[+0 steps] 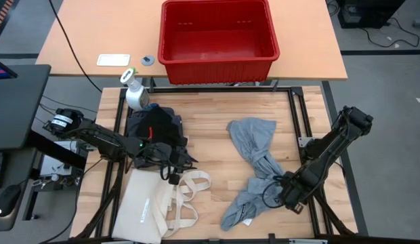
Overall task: Fold Laundry from Bin
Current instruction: Fold the gray shirt
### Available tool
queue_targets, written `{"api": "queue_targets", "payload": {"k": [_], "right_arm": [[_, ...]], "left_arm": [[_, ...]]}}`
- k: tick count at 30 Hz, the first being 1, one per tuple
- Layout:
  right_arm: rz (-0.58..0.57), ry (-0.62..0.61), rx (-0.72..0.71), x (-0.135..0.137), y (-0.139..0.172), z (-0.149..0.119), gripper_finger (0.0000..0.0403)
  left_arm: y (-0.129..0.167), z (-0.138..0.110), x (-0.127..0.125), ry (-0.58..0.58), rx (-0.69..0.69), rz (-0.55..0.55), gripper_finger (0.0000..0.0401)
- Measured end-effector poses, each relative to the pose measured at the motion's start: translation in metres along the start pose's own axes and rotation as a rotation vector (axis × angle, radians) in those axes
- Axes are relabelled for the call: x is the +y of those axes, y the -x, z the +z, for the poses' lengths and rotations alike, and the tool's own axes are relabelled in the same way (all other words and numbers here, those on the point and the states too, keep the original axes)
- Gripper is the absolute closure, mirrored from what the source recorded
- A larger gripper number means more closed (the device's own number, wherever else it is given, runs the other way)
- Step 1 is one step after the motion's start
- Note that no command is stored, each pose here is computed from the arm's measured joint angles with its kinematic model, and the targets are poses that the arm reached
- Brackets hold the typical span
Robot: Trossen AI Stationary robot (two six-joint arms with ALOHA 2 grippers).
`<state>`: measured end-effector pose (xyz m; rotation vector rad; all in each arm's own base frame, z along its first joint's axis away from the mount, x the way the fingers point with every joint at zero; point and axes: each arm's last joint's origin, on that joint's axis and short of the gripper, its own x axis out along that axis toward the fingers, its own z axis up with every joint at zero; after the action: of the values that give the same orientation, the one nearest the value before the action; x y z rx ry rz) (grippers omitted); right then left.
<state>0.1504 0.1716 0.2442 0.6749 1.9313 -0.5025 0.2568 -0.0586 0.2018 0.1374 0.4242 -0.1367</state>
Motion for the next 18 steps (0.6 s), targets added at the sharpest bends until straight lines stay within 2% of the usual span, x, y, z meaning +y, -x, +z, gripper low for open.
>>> {"api": "queue_targets", "payload": {"k": [2, 4, 6, 9, 12, 18], "right_arm": [[0.01, -0.048, 0.129, 0.004, -0.002, -0.003, 0.0283], [0.032, -0.063, 0.14, 0.007, -0.001, -0.003, 0.0278], [0.088, -0.024, 0.025, 0.013, 0.001, 0.0, 0.0277], [0.182, 0.082, -0.276, 0.024, 0.005, 0.009, 0.0277], [0.202, 0.163, -0.533, 0.033, 0.006, 0.019, 0.0273], [0.061, 0.27, -0.599, 0.052, -0.015, 0.043, 0.0249]], "left_arm": [[0.0, 0.0, 0.0, 0.0, -0.001, 0.0, 0.028], [0.0, 0.0, 0.0, 0.001, 0.0, 0.0, 0.028], [0.0, 0.0, 0.0, 0.009, 0.0, 0.0, 0.028], [0.0, 0.0, 0.0, 0.01, 0.0, 0.0, 0.028], [0.0, 0.0, 0.0, 0.01, 0.0, 0.0, 0.028], [0.0, -0.001, 0.0, 0.017, 0.011, -0.001, 0.028]]}}
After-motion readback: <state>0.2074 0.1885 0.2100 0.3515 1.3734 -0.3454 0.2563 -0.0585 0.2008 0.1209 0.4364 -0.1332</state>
